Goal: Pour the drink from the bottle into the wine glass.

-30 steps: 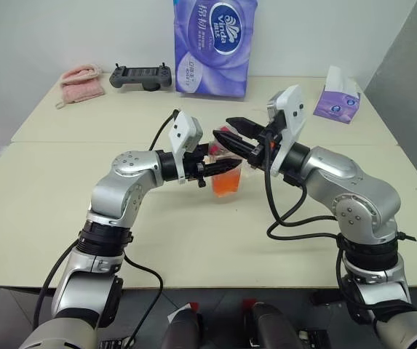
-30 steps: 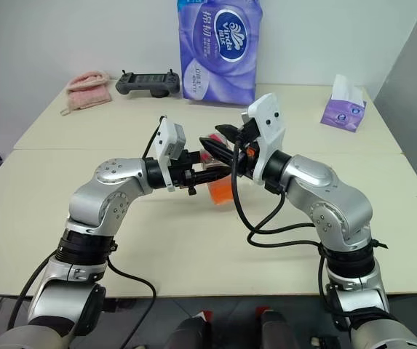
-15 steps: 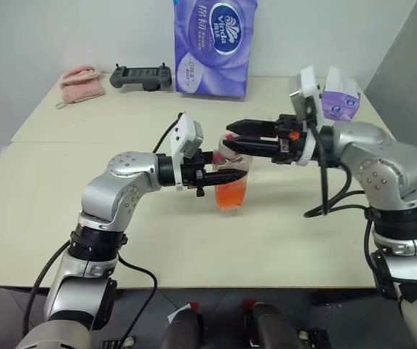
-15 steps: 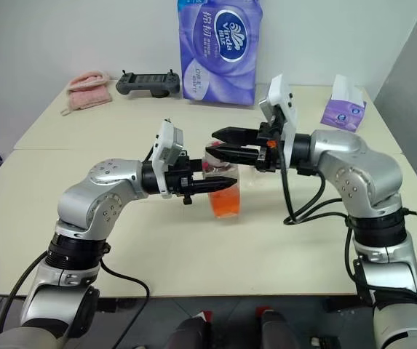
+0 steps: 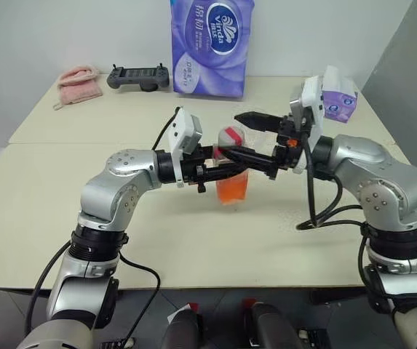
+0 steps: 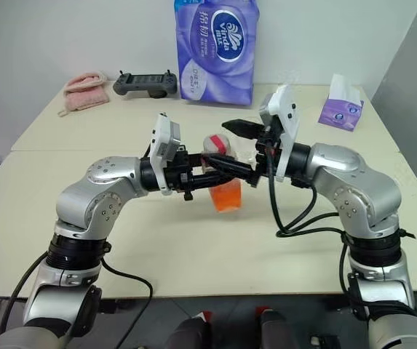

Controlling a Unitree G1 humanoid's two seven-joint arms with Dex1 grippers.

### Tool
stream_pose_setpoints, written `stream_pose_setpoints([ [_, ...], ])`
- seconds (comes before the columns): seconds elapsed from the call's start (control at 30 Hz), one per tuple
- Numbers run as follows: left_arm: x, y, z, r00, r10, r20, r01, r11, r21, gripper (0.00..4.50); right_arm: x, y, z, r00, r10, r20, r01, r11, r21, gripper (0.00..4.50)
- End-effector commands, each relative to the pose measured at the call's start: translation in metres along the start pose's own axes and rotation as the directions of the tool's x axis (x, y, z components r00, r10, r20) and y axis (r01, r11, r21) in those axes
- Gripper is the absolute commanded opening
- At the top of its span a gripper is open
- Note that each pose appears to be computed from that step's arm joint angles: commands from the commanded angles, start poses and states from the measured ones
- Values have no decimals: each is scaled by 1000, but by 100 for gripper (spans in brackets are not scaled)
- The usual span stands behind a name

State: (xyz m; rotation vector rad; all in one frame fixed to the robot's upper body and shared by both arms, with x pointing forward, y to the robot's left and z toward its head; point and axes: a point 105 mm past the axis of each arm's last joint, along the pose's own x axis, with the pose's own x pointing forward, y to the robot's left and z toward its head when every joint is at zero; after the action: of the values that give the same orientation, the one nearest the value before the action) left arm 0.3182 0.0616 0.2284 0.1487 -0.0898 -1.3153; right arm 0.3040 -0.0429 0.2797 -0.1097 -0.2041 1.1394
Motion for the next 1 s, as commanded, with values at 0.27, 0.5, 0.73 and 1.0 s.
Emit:
stream_pose_setpoints([
  [0.27, 6, 0, 17, 998, -14, 59, 10, 998, 58, 182, 4, 10, 6, 997, -62, 55, 64, 997, -37, 442],
  [0.5, 6, 2, 16, 998, -15, 56, 11, 998, 58, 182, -2, 11, 7, 996, -64, 63, 65, 998, -14, 273],
  [0.73, 6, 0, 15, 998, -18, 53, 15, 998, 63, 182, -1, 12, 8, 997, -45, 69, 45, 999, -7, 188],
  [1.0, 2, -22, 29, 981, -188, 48, 185, 981, 62, 182, -5, 9, 13, 966, 259, -3, -258, 965, -51, 188],
])
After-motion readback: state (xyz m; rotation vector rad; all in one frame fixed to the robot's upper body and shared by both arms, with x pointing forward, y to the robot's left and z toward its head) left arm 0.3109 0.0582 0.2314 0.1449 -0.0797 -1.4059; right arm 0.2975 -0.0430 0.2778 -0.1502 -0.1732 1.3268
